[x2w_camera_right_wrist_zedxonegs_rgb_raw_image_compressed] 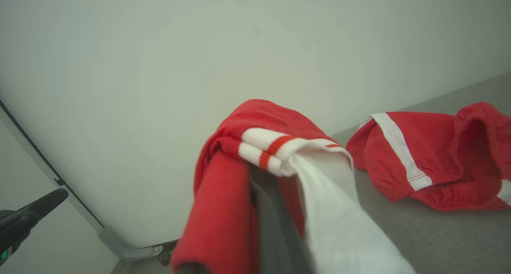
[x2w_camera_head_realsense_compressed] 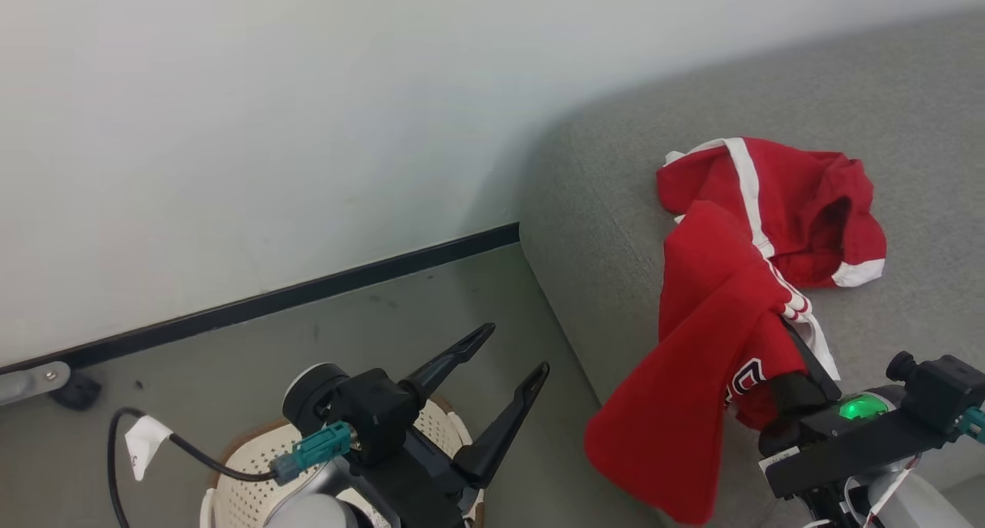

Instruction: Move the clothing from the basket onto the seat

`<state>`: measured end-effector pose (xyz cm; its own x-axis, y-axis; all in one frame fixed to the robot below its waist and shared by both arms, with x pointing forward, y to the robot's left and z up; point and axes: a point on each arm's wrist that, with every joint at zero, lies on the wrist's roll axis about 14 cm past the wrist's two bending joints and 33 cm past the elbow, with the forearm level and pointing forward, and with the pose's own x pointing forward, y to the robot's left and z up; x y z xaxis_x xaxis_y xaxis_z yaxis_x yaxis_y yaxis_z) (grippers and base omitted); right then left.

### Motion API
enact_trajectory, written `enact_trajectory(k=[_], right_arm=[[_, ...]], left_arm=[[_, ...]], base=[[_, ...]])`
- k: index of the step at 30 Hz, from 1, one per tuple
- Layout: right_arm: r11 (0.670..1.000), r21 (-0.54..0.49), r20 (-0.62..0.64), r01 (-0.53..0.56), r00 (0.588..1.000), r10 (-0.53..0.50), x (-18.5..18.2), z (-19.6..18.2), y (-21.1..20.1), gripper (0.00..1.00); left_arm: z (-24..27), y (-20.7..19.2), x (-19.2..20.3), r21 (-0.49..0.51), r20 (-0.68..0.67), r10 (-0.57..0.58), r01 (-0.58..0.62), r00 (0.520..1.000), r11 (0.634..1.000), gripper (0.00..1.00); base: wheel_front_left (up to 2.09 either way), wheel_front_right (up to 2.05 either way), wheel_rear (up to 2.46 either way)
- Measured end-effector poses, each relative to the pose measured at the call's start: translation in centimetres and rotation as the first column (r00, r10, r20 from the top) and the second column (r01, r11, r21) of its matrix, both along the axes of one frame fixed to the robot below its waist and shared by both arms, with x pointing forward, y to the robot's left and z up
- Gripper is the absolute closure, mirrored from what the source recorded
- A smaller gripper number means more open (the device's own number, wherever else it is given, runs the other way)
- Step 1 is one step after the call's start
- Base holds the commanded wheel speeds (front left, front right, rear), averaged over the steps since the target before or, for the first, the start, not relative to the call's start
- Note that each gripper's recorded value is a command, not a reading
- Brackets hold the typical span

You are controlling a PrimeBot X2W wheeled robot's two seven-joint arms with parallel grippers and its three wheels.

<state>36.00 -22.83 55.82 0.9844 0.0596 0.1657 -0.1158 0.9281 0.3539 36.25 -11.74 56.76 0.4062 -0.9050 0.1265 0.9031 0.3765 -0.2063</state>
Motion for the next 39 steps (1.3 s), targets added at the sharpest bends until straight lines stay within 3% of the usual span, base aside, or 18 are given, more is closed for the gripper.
enact_trajectory(k=[19,24,32,39], right_arm=[[0.987,-0.011,0.049,0.163,0.986,-0.162,-1.8,1.8,-4.7,1.00],[0.987,0.000,0.153,0.164,0.975,-0.162,-0.6,5.5,-5.6,1.00],[0.982,-0.081,0.301,0.170,0.943,-0.138,1.5,11.8,-7.5,1.00],[0.978,-0.073,0.369,0.195,0.916,-0.155,4.0,15.8,-9.9,1.00]], left_arm=[[-1.3,-3.7,-0.6,0.017,-0.011,-0.134,0.134,0.991,0.991,0.00],[-1.7,-3.7,-0.7,0.025,-0.018,-0.140,0.141,0.990,0.990,0.00],[-2.4,-3.9,-0.7,0.025,-0.043,-0.156,0.157,0.987,0.987,0.00],[-3.1,-3.3,0.3,0.033,-0.057,-0.147,0.149,0.987,0.988,0.00]], base=[[0.00,0.00,0.00],[0.00,0.00,0.00],[0.00,0.00,0.00],[0.00,0.00,0.00]])
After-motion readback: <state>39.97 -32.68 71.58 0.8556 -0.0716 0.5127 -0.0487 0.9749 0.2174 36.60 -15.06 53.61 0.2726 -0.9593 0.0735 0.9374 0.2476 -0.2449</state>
